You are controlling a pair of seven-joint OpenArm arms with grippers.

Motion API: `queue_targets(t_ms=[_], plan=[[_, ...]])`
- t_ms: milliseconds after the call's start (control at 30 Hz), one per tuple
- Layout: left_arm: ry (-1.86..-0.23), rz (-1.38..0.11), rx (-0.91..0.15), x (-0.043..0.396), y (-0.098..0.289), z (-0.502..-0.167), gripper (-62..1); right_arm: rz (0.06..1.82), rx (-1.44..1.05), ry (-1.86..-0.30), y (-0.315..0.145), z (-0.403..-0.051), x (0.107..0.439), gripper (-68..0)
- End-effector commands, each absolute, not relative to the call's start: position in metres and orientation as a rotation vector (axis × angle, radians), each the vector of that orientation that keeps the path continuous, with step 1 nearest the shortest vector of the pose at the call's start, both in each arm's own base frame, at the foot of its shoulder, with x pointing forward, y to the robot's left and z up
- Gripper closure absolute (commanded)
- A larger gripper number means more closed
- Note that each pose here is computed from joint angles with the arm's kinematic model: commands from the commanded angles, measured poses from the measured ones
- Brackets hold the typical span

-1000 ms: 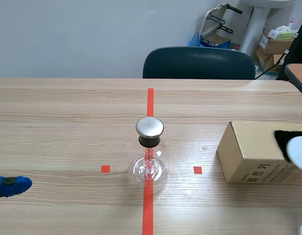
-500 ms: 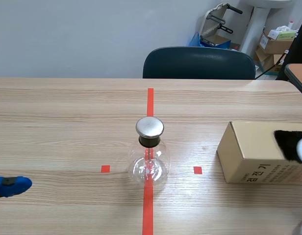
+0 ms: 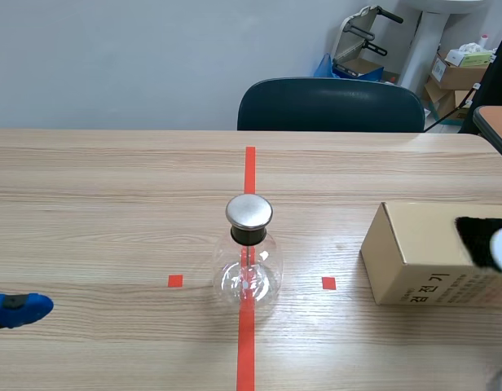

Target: Do the electroscope experiment

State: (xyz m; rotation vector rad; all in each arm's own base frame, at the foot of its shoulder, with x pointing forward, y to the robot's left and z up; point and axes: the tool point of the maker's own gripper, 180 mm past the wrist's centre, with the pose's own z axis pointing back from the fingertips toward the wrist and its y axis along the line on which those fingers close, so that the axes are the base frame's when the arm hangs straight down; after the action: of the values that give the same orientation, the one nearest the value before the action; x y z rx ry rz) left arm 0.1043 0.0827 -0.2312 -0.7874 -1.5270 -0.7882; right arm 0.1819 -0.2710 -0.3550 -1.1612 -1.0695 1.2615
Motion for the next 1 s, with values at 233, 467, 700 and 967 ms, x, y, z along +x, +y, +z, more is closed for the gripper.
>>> queue_targets(t_ms=[233, 467, 700, 967], plan=[[-1.553, -0.769, -0.805, 0.105, 0.080, -0.224, -52.3, 1.560, -1.018, -1.312, -0.216, -0.350, 0.171, -1.9], [-1.553, -0.769, -0.805, 0.105, 0.080, -0.224, -52.3, 1.303, -1.222, -1.073, -0.278, -0.345, 0.179, -1.9], [-1.552, -0.769, -0.805, 0.105, 0.080, -0.224, -52.3, 1.543, -1.035, -1.287, -0.222, -0.351, 0.171, -2.0], [-1.550, -0.770, -0.803, 0.105, 0.080, -0.225, -52.3, 1.313, -1.213, -1.078, -0.275, -0.346, 0.178, -2.0]])
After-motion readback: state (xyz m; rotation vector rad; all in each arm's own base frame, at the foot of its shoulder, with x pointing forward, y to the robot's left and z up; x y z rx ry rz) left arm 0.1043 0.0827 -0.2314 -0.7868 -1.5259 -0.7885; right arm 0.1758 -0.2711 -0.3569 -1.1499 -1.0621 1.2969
